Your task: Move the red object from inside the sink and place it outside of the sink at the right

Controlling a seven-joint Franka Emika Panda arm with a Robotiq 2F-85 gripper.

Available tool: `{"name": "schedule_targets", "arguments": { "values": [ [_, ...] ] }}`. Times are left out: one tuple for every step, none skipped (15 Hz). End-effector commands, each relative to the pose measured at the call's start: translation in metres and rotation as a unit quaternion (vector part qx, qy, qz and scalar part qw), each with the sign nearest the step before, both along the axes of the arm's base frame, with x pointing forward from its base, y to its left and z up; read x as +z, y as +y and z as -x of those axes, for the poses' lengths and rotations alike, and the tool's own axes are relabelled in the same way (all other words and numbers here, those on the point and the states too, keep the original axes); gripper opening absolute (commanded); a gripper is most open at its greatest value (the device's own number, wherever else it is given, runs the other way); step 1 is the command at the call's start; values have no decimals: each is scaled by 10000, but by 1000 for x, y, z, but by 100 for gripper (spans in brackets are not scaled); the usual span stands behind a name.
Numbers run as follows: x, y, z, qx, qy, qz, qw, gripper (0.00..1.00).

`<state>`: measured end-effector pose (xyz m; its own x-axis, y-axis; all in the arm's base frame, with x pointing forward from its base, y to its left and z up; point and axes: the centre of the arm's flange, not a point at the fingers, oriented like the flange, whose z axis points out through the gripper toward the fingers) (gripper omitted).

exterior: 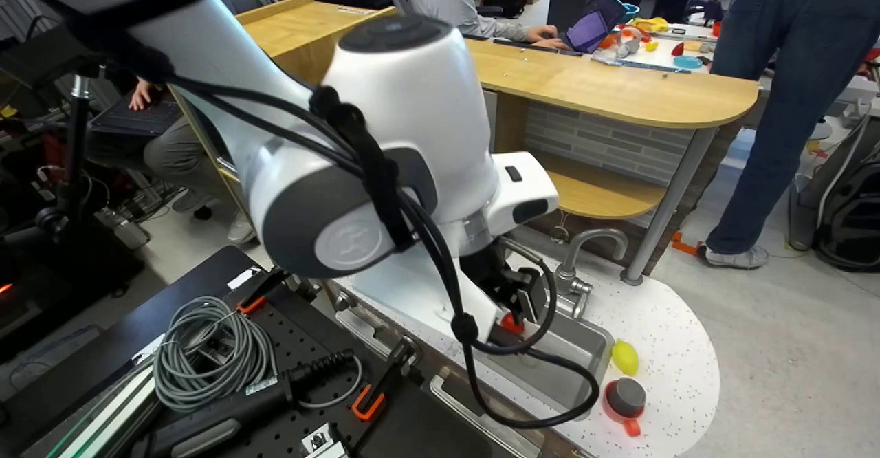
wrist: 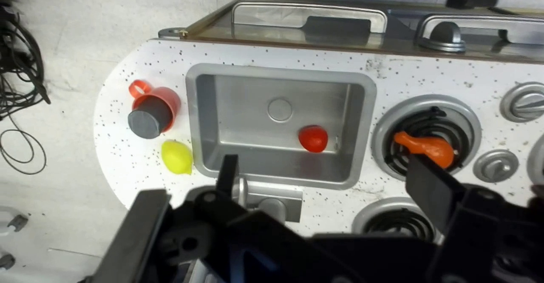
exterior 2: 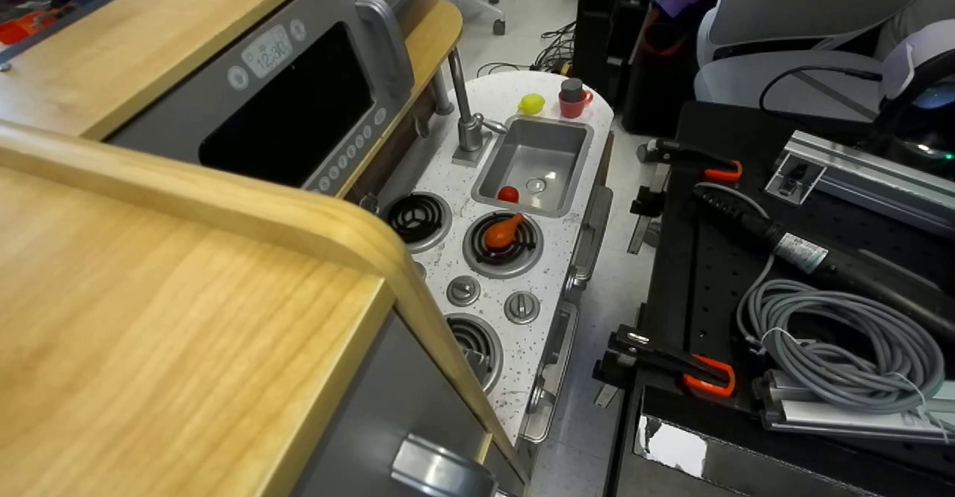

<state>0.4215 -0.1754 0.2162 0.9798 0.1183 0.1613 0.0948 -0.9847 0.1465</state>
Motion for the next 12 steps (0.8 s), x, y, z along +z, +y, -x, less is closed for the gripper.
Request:
{"name": "schedule_targets", "arguments": {
  "values": [
    [-68,-21,-30,-11,104,286,9995,100],
    [-85,-24,-35,-48,159,337,9993,100],
    [-100,-28,-38,-91,233,375,9990,100],
    [-116,-31,-42,-141,271,428,9986,100],
    [-131,-34,-44,-176,314,456,9983,100],
    [-145,-37,-47,-225,368,473,9979,100],
    [-159,-40,-50,-254,418,464,9977,100],
    [-172,-42,-53,-273,471,467,9974,100],
    [-184,-44,-56,-265,535,483,9970,100],
    [-195,-44,-61,-225,574,497,9969,100],
    [-203,-45,-66,-178,592,509,9968,100],
    [-209,-45,-71,-131,546,527,9970,100]
  ]
}}
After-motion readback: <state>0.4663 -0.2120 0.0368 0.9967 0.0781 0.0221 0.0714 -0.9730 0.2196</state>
